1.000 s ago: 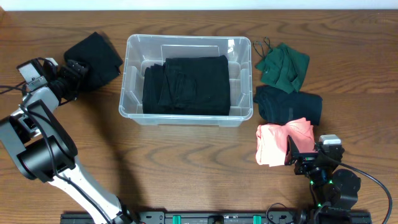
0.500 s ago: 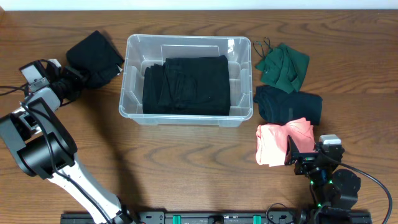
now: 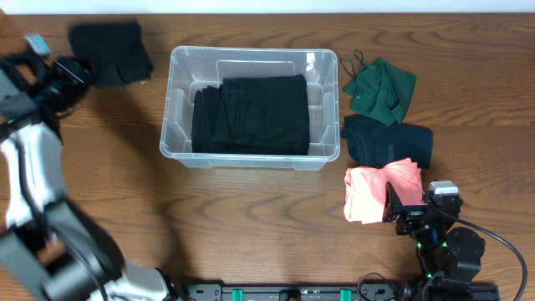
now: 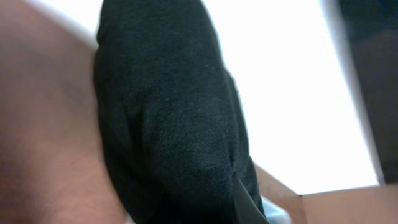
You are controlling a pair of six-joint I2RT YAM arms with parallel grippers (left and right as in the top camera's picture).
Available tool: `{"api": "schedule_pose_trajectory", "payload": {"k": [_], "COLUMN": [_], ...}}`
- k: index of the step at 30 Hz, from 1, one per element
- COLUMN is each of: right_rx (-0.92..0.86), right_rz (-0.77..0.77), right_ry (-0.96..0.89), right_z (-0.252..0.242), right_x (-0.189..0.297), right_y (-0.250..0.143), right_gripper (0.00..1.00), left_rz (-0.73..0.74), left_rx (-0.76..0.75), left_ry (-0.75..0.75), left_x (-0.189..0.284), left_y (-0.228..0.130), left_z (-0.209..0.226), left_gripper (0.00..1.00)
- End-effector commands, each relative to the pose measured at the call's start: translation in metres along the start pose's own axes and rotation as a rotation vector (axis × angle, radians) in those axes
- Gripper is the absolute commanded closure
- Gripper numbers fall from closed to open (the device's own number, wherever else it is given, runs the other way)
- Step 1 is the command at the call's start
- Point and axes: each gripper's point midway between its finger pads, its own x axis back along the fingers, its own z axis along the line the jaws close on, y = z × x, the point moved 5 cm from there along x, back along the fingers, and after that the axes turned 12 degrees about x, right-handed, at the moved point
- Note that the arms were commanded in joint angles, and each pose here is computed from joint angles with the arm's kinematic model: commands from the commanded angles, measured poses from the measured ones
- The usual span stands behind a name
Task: Pack container
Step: 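Carry the black cloth with the left gripper into the bin's right side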
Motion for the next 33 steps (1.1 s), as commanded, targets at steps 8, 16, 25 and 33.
{"api": "schedule_pose_trajectory", "payload": {"k": [8,16,25,33], "right_rx": [-0.007,-0.007,-0.007,-0.007], "right_rz": [-0.002,-0.002,-0.002,-0.002], "right_ry": [0.001,0.001,0.001,0.001], "right_z": [0.001,0.001,0.001,0.001], "right_x": [0.0,0.0,0.0,0.0], "right_y": [0.0,0.0,0.0,0.0], "right_gripper": [0.01,0.01,0.01,0.01], "left_rz": [0.119,0.355,0.53,0.625], "left_rx": [-0.234,-0.282,-0.294,-0.192], "left_ry": [-0.241,-0.225,-0.063,0.12], "left_x": [0.038,-0.032,-0.09,-0.127], "left_y": [-0.077,-0.197,-0.303,-0.339], "left_z": [-0.146,-0.168,-0.136,-0.071], "left_gripper": [0.94,0.94,0.94,0.94]}}
